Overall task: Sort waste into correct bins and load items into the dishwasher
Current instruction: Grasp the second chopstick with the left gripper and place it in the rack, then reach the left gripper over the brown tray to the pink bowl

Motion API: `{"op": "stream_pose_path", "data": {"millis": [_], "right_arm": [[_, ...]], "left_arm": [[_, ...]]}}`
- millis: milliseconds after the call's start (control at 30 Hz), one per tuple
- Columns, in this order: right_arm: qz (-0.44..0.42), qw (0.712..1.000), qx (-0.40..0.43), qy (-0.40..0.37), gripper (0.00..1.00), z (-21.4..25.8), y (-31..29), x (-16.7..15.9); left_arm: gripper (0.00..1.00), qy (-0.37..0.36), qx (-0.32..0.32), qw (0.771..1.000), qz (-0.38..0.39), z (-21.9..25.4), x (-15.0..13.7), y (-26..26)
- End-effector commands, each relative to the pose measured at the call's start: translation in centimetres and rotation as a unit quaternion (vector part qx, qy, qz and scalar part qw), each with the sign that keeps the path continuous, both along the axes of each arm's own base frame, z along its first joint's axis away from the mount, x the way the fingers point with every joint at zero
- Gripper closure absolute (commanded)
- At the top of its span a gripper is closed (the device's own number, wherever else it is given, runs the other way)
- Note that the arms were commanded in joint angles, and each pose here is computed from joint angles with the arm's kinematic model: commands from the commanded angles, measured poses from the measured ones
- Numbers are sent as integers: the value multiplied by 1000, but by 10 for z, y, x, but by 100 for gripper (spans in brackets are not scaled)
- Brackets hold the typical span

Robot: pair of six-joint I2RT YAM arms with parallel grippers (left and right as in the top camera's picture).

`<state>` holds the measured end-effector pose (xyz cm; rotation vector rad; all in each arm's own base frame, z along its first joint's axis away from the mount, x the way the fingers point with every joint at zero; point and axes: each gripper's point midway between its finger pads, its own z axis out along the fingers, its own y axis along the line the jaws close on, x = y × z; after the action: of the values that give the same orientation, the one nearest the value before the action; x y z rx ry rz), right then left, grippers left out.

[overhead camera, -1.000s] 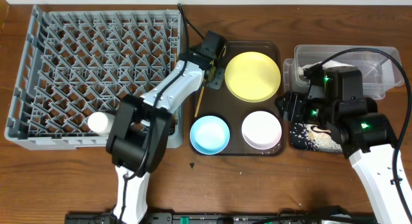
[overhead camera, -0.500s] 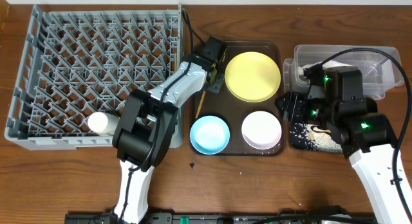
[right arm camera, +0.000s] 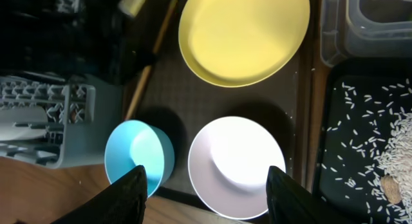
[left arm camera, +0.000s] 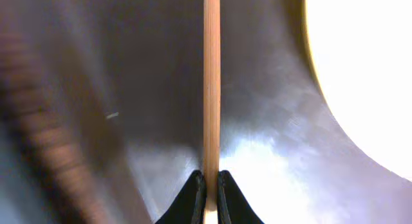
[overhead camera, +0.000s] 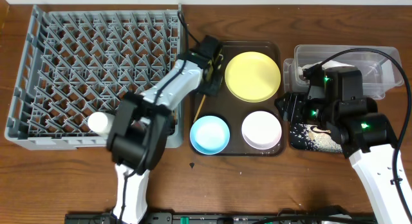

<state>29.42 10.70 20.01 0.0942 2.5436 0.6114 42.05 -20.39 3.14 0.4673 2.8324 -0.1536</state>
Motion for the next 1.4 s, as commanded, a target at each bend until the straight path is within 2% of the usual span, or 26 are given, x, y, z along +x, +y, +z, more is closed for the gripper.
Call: {"op": "stream_pose_path", "data": {"millis": [0, 100, 233, 300, 433, 733, 767, 800, 867, 900, 1133, 1367], "right_arm": [[-2, 1000, 9, 0, 43, 3, 0, 0], [-2, 1000, 9, 0, 43, 3, 0, 0], [-3, 1000, 9, -2, 43, 3, 0, 1], [-3, 1000, 9, -2, 43, 3, 0, 1], [-2, 1000, 9, -2, 42, 4, 1, 1], [-3, 1000, 9, -4, 43, 4, 1, 2], [-2, 1000, 9, -4, 42, 4, 1, 2], [-2, 1000, 9, -4, 42, 4, 1, 2], [-2, 1000, 9, -4, 42, 4, 1, 2], [-2, 1000, 9, -5, 42, 4, 1, 2], [0, 1000, 9, -28, 41, 11, 2, 10], [13, 999, 3, -49, 35, 15, 2, 15]], "left_arm": [[92, -86, -47, 995, 11, 97, 10, 2], [92, -105, -40, 993, 23, 131, -1, 19], [92, -102, 17, 992, 69, 141, -12, 58], [91, -88, 41, 988, 122, 132, -13, 81], [91, -66, 42, 980, 183, 108, -10, 104], [87, -16, 36, 987, 159, 65, -7, 103], [85, -16, 35, 987, 159, 65, -7, 103], [78, -20, 33, 987, 159, 70, -6, 102], [54, -27, 30, 986, 159, 83, -7, 103], [51, -32, 27, 986, 160, 92, -9, 103], [45, -80, 1, 984, 160, 170, -40, 111], [28, -152, -32, 975, 161, 250, -99, 127]]}}
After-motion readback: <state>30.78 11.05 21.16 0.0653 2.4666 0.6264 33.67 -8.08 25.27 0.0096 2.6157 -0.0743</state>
